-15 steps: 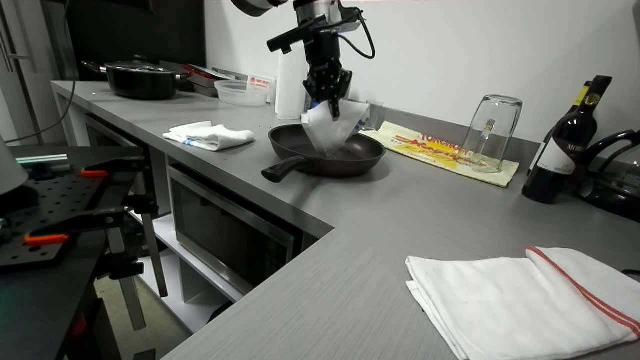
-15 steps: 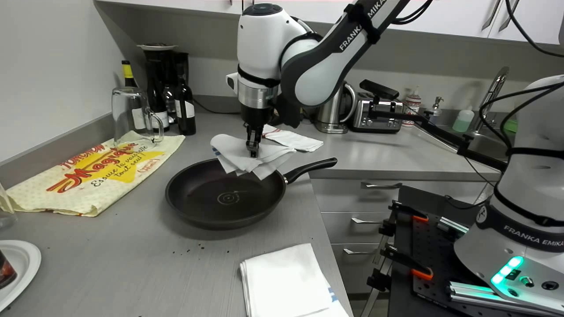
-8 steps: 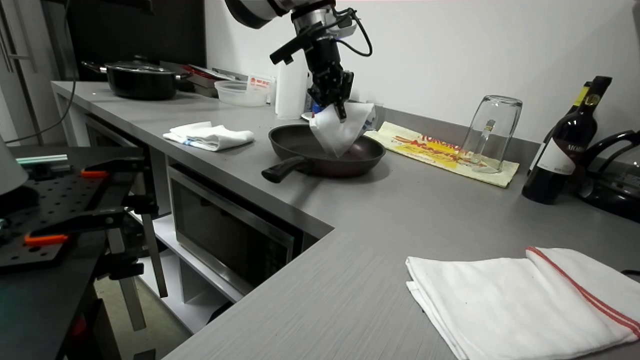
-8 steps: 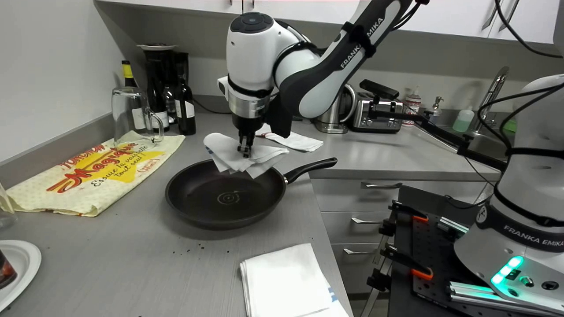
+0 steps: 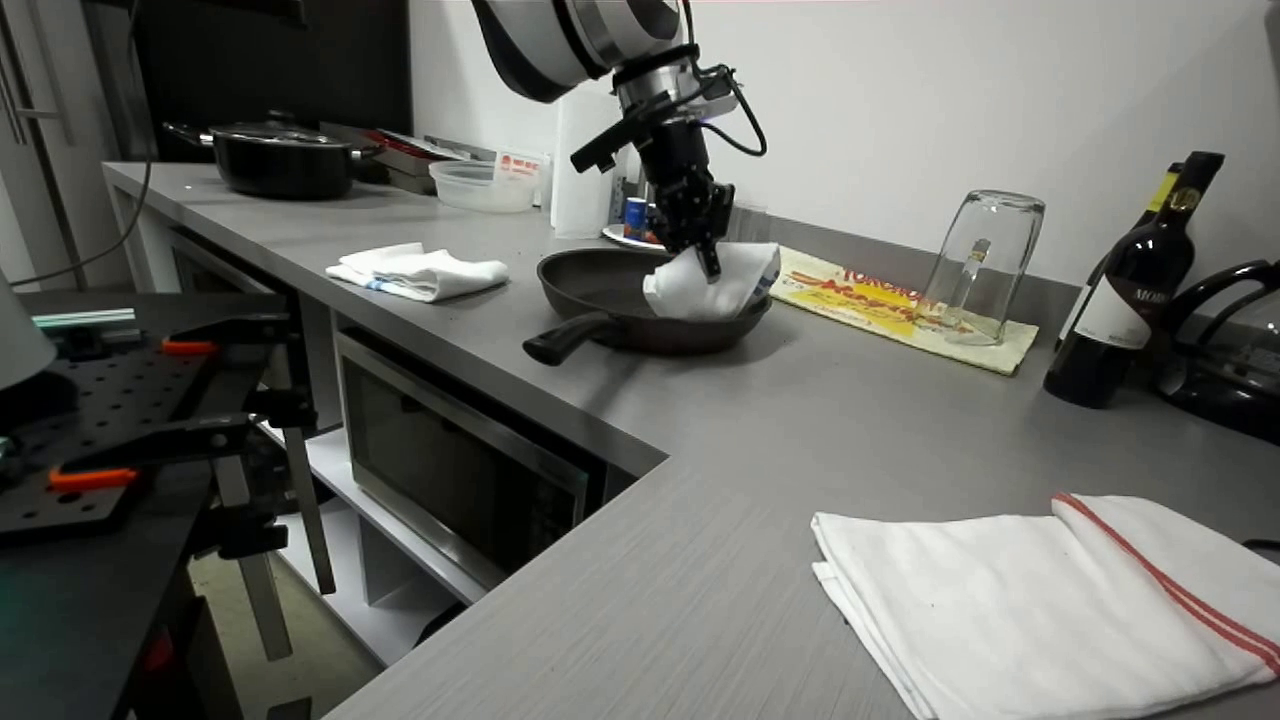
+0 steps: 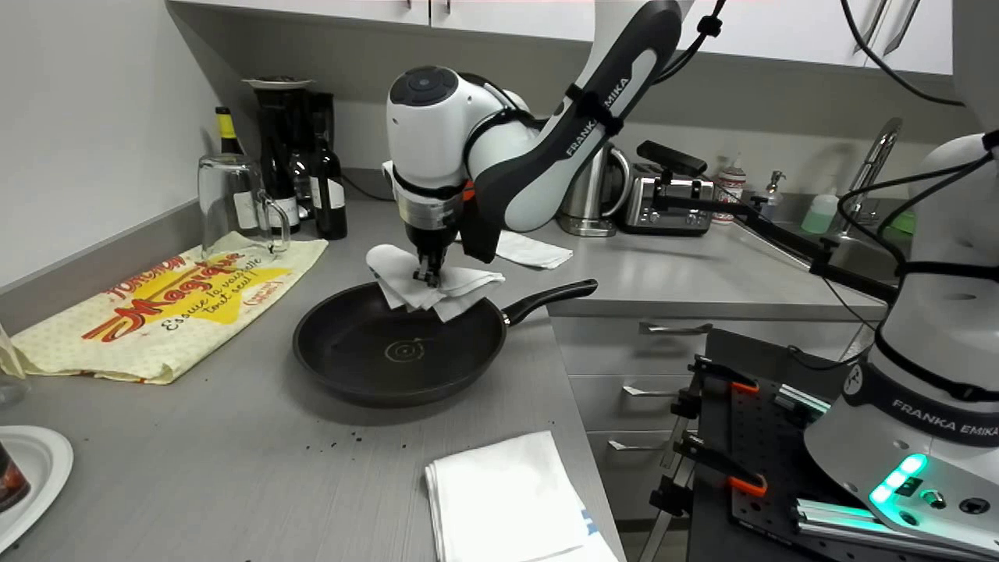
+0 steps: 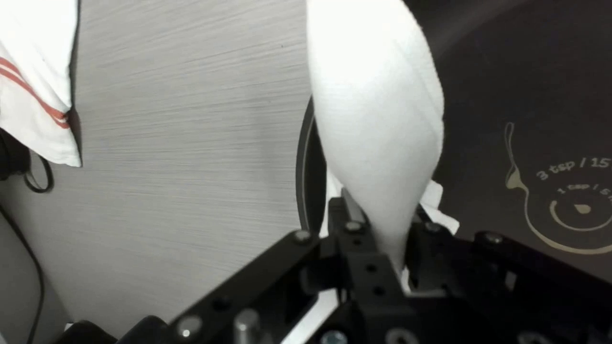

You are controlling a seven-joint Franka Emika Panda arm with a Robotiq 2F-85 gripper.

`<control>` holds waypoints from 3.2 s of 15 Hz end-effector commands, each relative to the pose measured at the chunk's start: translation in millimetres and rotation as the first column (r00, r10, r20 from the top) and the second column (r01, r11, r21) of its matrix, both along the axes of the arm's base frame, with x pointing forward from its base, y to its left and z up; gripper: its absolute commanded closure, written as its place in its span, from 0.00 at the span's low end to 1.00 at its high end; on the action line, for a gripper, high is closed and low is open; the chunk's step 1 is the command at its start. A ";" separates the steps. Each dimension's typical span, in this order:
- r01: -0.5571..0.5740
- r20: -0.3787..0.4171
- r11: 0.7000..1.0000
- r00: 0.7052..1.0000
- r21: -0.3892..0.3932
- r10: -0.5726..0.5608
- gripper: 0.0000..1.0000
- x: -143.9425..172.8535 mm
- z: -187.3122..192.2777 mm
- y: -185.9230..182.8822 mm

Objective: Pick up the cloth and wipe the pan

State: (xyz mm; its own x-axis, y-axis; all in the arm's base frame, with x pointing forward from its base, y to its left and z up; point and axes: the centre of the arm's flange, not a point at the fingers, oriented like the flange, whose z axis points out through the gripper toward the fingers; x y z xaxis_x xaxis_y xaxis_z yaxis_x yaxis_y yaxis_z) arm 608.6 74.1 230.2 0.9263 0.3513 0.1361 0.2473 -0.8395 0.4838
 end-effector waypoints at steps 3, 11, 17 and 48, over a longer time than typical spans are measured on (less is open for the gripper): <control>0.022 0.019 0.999 1.000 -0.034 -0.021 0.96 27.3 -31.9 -7.4; -0.010 0.013 0.997 1.000 -0.075 0.011 0.96 39.3 -55.3 -14.8; 0.031 -0.031 0.999 0.999 -0.018 -0.032 0.96 39.2 -67.4 -8.6; 0.445 -0.485 0.756 0.853 0.480 -0.194 0.96 -4.6 -84.3 105.9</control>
State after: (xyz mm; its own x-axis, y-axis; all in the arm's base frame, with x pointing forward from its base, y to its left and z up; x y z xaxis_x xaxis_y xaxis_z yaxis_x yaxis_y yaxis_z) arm 615.5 169.5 185.5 0.9974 -0.0043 -0.0719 -0.0096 -0.9973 -0.0728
